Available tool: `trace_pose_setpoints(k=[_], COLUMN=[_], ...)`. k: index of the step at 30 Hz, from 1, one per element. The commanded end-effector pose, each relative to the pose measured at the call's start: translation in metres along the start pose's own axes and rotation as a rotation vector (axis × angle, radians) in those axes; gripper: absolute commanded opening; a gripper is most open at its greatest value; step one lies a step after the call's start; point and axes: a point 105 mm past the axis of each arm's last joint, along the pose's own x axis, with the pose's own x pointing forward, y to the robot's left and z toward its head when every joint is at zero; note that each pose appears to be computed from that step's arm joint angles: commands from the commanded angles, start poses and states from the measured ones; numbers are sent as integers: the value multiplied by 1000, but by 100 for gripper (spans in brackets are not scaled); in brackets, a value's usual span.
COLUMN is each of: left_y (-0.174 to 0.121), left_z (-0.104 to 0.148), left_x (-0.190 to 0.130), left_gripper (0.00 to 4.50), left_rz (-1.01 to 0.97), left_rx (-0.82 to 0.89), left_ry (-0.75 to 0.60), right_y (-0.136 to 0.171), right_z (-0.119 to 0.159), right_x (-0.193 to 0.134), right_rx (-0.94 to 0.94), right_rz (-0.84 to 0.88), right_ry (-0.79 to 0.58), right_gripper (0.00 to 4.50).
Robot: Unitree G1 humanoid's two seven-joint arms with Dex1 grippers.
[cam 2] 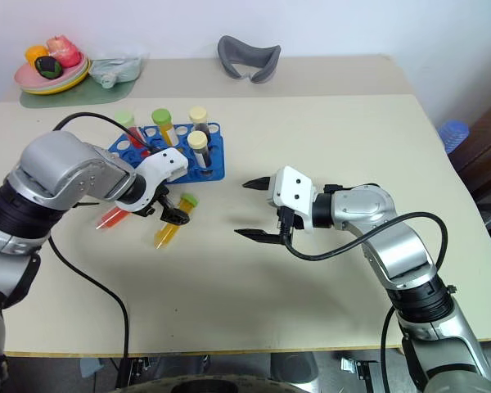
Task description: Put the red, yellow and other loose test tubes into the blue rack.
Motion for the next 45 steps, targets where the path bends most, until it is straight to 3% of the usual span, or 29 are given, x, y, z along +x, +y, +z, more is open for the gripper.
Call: trace_pose_setpoints(k=[1, 9, 12, 16, 26, 30, 35, 38, 40, 45], left_y=[3, -2, -4, -5, -5, -5, -5, -4, 0, -17], left_z=[0, -10, -12, -13, -13, -12, -8, 6, 22, 48], left_x=[-1, 7, 9, 10, 10, 9, 1, -9, -20, -57], left_gripper=[450, 450, 369, 185, 185, 82, 81, 81, 81, 81], left_rz=[53, 70, 71, 69, 98, 100, 141, 195, 254, 57], left_rx=[17, 33, 26, 18, 17, 9, 68, 116, 190, 236], left_ry=[11, 55, 51, 42, 25, 11, -11, -114, -268, -721], right_y=[4, 3, 2, 4, 5, 6, 8, 9, 9, 7], right_z=[12, 12, 13, 14, 15, 15, 14, 12, 12, 9], right_x=[-1, 1, 2, 3, 5, 5, 4, 2, 2, -1], right_rx=[-38, -38, -38, -37, -36, -35, -17, 0, 9, 44], right_rz=[-3, -11, -13, -8, -3, 0, 9, 11, 6, -19], right_ry=[-34, -42, -47, -51, -55, -57, -54, -51, -52, -54], right_gripper=[445, 445, 450, 450, 450, 450, 450, 450, 450, 450])
